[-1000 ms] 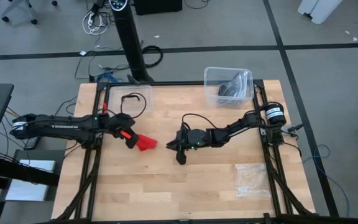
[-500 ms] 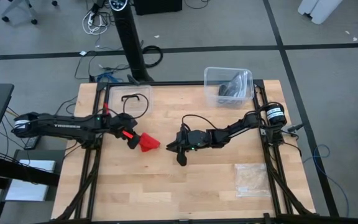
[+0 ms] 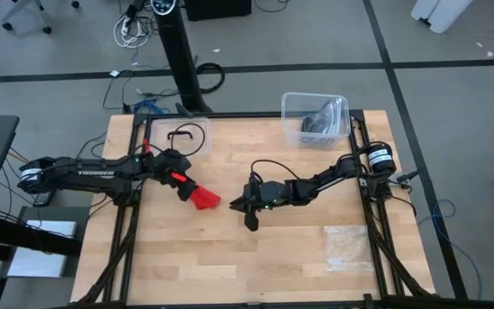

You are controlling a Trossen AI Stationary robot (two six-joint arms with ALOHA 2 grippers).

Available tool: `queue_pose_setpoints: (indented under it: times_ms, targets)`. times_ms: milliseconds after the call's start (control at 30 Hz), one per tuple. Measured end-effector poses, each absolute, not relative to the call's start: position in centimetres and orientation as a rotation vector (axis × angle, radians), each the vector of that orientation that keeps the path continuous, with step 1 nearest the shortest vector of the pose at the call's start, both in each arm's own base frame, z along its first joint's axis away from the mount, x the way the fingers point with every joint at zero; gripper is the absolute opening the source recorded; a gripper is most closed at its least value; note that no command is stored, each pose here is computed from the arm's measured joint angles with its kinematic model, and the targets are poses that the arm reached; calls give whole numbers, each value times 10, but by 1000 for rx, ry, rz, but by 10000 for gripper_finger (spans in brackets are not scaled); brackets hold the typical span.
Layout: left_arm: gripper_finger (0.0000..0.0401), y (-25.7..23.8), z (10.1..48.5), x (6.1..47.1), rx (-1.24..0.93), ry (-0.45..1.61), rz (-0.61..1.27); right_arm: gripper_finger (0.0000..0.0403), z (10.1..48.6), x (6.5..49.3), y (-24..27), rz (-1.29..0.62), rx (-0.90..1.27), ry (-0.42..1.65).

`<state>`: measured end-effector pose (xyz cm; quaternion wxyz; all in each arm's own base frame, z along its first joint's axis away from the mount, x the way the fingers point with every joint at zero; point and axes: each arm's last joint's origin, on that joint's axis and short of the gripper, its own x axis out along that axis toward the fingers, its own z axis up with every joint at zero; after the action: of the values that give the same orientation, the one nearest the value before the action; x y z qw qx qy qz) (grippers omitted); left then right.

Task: Roll bandage
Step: Roll the red bandage

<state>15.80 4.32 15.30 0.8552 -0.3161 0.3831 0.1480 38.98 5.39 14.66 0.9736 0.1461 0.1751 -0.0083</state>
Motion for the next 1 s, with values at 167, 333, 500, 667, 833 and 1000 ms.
queue_pose_setpoints:
  times_ms: [167,333,500,667,833,1000]
  targets:
    - [122,50,146,158,-664,798,309,61,146,390,52,-56,363,351]
    - [122,51,133,161,-762,741,206,77,146,390,50,-80,367,349]
    - [122,51,124,165,-845,716,127,101,146,390,50,-79,370,349]
    - [122,53,122,170,-854,683,111,115,145,390,49,-85,369,352]
    - [122,53,118,173,-876,691,81,116,141,388,48,-141,376,387]
    - [122,54,115,178,-876,675,52,121,137,387,46,-186,418,412]
